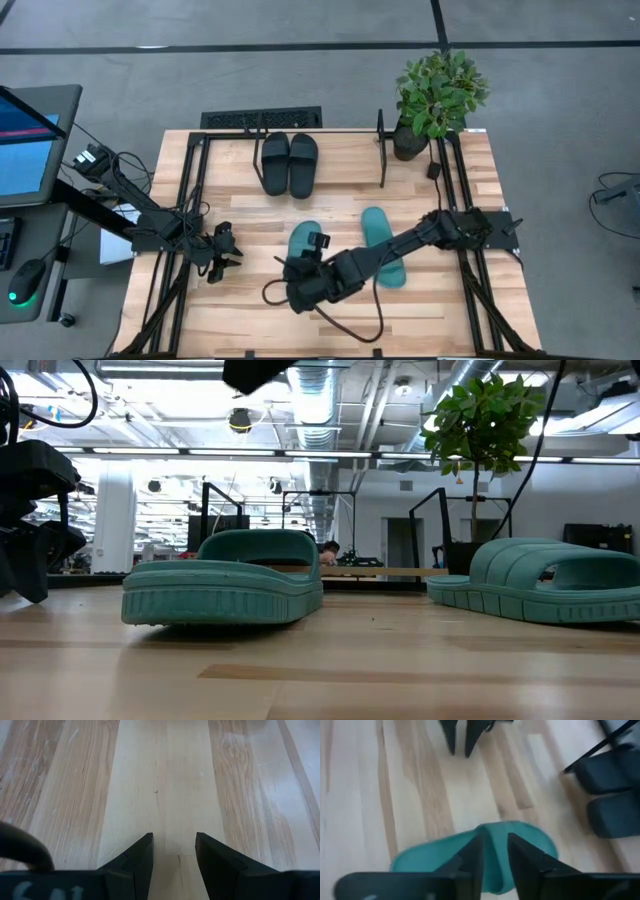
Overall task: Pick and place slides into the shelf
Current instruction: Put the left green slide on the shelf
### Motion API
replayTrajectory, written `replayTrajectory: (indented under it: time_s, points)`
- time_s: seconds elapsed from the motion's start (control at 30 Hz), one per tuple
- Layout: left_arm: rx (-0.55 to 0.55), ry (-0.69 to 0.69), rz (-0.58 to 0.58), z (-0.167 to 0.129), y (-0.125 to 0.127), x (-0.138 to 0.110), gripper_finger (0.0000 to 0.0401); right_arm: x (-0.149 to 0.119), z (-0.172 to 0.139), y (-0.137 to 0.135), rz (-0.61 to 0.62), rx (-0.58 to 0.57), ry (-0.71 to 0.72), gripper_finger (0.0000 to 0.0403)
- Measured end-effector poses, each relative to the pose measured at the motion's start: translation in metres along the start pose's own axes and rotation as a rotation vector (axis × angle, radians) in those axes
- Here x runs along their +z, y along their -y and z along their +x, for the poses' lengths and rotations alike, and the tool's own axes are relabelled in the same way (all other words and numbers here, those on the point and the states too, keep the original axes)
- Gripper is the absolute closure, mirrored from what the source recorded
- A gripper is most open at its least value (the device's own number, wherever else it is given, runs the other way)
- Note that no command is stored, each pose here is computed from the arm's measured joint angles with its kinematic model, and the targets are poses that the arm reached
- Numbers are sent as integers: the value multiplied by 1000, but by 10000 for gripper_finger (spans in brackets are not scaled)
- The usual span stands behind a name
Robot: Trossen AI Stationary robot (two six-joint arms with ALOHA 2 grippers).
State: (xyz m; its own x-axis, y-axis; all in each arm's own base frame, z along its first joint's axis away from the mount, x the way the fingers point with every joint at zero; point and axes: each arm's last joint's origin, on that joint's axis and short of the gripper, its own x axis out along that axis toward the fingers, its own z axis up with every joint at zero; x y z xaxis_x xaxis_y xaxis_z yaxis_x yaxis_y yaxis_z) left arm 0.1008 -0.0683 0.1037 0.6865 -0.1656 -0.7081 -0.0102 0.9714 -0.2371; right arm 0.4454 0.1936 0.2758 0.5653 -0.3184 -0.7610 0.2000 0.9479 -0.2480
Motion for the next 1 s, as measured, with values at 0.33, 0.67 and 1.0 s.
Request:
replayTrajectory:
  time_s: [0.33, 0.67, 1.0]
  points:
    - [0, 0, 0, 0, 0, 0, 266, 3, 11, 7, -233, 25, -18, 228]
    - [0, 0, 0, 0, 0, 0, 266, 3, 10, 5, -303, 73, -26, 210]
    - [0, 1, 0, 0, 0, 0, 266, -18, 45, -23, -343, 32, -93, 232]
